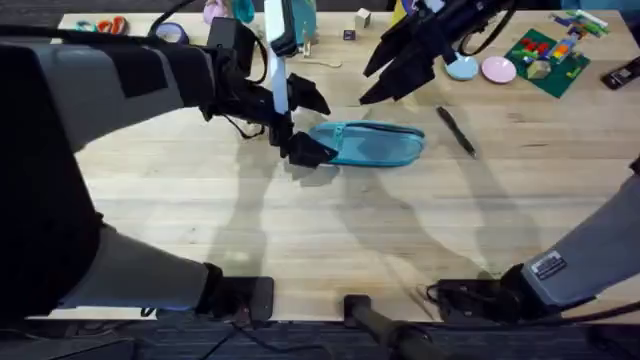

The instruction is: Unzip the bag, pick up the pens from the table one at a time and place them inside, then zip the bag closed.

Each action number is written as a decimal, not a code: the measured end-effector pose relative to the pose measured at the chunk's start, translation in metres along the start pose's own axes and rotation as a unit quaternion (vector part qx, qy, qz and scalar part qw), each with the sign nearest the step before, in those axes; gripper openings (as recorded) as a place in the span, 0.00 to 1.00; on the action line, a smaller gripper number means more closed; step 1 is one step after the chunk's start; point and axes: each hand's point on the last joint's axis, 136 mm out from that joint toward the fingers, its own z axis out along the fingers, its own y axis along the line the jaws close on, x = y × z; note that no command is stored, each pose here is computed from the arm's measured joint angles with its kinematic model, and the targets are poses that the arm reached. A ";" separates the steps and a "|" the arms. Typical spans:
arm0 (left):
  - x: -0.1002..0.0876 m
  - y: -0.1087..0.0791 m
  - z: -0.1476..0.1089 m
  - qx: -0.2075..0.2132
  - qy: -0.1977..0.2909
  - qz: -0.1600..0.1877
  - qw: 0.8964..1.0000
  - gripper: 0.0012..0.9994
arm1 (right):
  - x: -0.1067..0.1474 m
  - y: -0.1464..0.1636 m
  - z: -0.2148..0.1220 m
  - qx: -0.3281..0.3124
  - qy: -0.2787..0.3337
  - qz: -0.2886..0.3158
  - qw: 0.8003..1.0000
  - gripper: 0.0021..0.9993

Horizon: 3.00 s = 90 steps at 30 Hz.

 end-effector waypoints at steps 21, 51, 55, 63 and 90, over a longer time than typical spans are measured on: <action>-0.027 -0.002 -0.022 -0.042 -0.004 -0.007 0.999 0.99 | -0.007 -0.001 -0.022 0.051 0.031 0.050 0.997 1.00; -0.069 -0.093 -0.123 -0.200 0.035 -0.071 0.977 0.99 | -0.021 0.006 -0.070 0.145 0.066 0.067 0.985 1.00; -0.069 -0.093 -0.123 -0.200 0.036 -0.071 0.977 0.99 | -0.007 0.014 -0.071 0.137 0.106 0.049 0.984 1.00; -0.068 -0.094 -0.123 -0.199 0.036 -0.072 0.977 0.99 | 0.001 0.010 -0.071 0.155 0.174 -0.084 0.969 1.00; -0.068 -0.094 -0.123 -0.199 0.036 -0.073 0.977 0.99 | -0.002 0.001 -0.066 0.205 0.215 -0.088 0.951 1.00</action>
